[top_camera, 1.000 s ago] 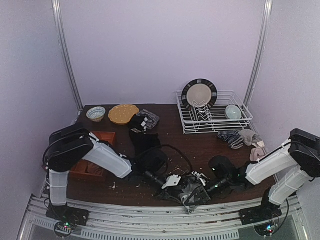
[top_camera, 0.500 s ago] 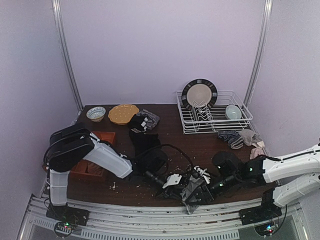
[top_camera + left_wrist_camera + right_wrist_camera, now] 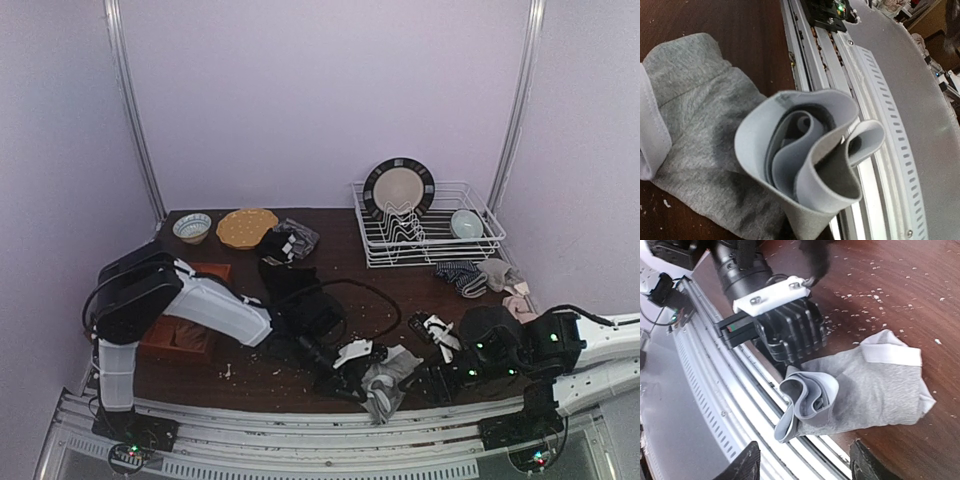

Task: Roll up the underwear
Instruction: Roll the underwear at the center of the board.

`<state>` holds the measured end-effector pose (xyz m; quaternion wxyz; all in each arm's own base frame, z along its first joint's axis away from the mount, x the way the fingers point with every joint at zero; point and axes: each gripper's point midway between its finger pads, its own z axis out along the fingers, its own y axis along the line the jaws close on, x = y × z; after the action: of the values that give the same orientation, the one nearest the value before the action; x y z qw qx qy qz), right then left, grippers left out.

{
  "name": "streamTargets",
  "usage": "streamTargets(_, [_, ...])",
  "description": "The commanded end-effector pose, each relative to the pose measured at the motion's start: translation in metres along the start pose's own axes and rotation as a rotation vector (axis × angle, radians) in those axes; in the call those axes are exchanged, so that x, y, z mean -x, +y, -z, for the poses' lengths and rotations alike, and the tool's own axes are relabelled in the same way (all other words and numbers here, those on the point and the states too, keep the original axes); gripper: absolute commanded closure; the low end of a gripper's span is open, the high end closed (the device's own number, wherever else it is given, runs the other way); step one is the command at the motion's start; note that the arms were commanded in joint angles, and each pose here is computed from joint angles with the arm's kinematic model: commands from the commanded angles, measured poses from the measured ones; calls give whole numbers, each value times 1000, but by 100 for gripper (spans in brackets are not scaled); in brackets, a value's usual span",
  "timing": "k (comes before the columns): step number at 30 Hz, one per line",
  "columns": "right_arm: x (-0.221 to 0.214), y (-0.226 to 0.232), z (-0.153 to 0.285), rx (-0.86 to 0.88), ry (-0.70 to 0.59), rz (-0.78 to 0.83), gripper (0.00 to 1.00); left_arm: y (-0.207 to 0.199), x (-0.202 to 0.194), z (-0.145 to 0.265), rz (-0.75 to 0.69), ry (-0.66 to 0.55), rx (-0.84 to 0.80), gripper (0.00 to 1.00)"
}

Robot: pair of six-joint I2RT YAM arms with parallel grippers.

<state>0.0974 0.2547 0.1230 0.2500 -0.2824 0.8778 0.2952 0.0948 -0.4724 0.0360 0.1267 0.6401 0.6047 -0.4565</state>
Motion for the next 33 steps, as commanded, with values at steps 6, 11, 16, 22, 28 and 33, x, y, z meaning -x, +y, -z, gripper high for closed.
streamTargets(6, [14,-1,4,-137,-68,172,53,0,11,0,409,152,-20,100])
streamTargets(11, [6,9,-10,-133,-25,253,64,5,0,-10,548,227,-44,100])
streamTargets(16, [-1,21,-25,-145,19,338,65,10,-9,-17,652,251,-64,100])
streamTargets(22, [-4,22,-48,-167,35,379,57,21,-20,-17,770,243,-67,100])
streamTargets(28, [-16,5,-73,-245,104,352,70,26,-20,-16,810,229,-56,100])
streamTargets(33, [-29,-23,-80,-313,136,258,85,28,-20,-13,809,209,-28,92])
